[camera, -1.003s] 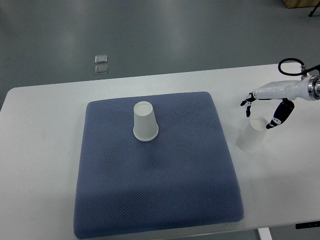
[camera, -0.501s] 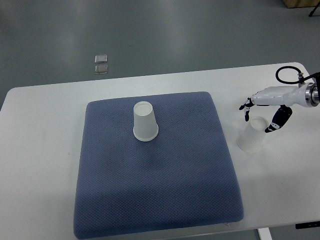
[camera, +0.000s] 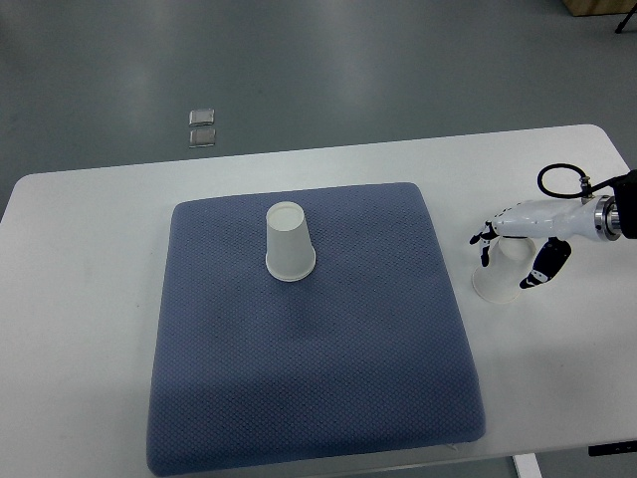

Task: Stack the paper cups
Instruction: 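Close the right hand fingers around the white cup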

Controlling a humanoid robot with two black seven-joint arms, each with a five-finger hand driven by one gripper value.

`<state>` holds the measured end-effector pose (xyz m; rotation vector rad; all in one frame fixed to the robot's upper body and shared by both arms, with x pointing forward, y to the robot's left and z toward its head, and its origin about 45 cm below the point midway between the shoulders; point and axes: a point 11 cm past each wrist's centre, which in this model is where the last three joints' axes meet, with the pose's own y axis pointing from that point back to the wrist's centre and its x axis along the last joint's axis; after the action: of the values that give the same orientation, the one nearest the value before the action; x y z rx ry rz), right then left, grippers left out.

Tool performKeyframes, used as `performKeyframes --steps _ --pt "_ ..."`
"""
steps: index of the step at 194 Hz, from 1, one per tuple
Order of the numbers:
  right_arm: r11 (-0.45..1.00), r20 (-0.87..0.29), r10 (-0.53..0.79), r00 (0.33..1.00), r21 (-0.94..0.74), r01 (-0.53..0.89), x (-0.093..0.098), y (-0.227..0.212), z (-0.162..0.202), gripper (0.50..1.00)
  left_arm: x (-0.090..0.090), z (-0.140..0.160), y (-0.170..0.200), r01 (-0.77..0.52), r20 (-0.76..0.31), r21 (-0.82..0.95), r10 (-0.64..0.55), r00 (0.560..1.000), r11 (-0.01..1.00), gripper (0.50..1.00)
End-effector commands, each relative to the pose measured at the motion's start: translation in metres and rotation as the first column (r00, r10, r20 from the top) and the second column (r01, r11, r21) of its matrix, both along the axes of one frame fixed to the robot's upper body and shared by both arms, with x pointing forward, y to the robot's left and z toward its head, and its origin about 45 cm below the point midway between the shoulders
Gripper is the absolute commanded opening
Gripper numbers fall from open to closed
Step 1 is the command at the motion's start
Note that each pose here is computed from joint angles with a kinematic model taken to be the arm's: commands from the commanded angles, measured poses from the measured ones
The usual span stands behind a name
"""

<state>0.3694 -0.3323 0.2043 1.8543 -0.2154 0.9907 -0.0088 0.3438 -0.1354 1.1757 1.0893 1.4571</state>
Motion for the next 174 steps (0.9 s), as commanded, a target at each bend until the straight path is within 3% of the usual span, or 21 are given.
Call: performKeyframes --steps 1,174 --pt "1.0 0.013 -0.001 1.0 -0.011 0.001 0.0 -0.004 -0.004 0.891 0.0 0.0 0.0 0.0 0.0 0.0 0.0 1.0 1.0 1.0" --pt "0.999 0.05 0.003 0.999 -0.036 -0.001 0.003 -0.009 -0.016 0.858 0.0 0.0 0.0 0.0 0.0 0.0 0.0 1.0 1.0 1.0"
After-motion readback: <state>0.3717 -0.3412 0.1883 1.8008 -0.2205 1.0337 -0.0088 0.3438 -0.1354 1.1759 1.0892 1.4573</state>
